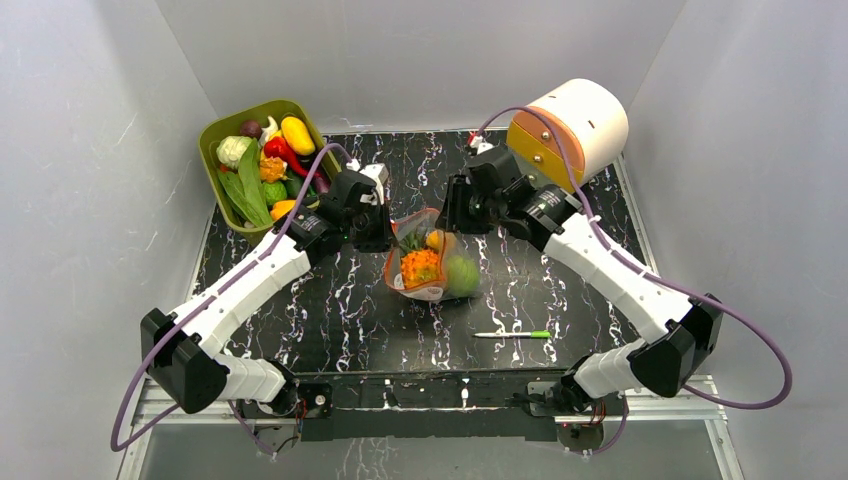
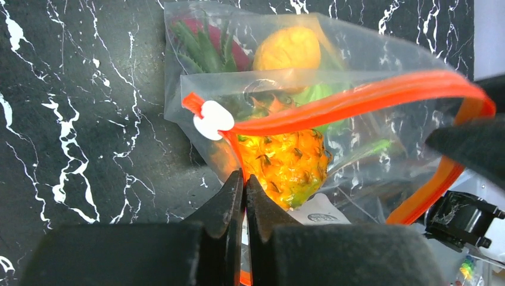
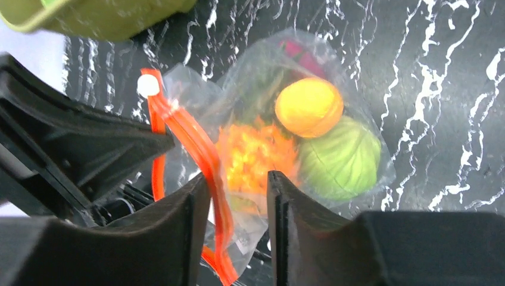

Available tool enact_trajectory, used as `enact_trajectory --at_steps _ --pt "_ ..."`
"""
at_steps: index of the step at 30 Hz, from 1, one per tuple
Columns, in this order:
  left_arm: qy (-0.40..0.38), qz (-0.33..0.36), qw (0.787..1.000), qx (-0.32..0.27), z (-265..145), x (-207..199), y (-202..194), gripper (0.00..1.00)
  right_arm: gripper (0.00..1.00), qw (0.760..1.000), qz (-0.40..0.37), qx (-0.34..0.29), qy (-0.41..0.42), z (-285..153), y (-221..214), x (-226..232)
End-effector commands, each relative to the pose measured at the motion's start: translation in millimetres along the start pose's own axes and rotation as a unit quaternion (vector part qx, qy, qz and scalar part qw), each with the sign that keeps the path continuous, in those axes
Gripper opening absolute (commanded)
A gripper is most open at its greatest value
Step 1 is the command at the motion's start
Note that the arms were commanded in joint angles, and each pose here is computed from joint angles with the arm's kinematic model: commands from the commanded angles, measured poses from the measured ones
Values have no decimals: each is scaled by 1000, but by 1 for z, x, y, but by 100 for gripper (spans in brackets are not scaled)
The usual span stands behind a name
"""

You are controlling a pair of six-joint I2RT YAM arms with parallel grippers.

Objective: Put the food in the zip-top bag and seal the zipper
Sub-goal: Adjust the fake vegetable in the bin.

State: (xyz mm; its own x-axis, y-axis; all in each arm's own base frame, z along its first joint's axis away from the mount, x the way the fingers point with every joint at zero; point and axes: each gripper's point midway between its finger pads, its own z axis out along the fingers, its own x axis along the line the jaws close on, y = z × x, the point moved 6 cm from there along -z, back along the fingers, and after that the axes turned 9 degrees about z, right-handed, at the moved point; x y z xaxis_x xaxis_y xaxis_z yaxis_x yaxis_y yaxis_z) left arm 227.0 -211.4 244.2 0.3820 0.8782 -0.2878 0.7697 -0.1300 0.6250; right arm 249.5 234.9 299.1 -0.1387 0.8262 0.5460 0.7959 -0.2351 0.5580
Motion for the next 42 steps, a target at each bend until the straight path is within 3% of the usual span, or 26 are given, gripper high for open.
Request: enact_trajectory --at_steps 1,7,14,19,26,37,42 --pt "-22 -23 998 -56 -23 -12 22 0 40 999 -5 5 -43 -22 -26 8" --pt "-27 -33 997 -59 -24 -16 28 0 38 996 -16 6 -83 -24 -39 -1" --pt "9 -39 997 -73 -30 -9 33 0 1 990 -44 -50 -122 -39 -18 -7" --pt "54 -39 995 -72 -36 -2 41 0 0 988 -56 -83 -117 -48 -7 -4" --pt "66 -32 994 -80 -37 -2 50 0 0 990 -86 -79 -79 -30 -10 2" --pt "101 -15 989 -111 -52 3 70 54 0 990 -105 -85 -45 -22 -8 9" --pt "143 -20 982 -121 -60 29 89 65 0 990 -110 -80 -34 -22 -11 10"
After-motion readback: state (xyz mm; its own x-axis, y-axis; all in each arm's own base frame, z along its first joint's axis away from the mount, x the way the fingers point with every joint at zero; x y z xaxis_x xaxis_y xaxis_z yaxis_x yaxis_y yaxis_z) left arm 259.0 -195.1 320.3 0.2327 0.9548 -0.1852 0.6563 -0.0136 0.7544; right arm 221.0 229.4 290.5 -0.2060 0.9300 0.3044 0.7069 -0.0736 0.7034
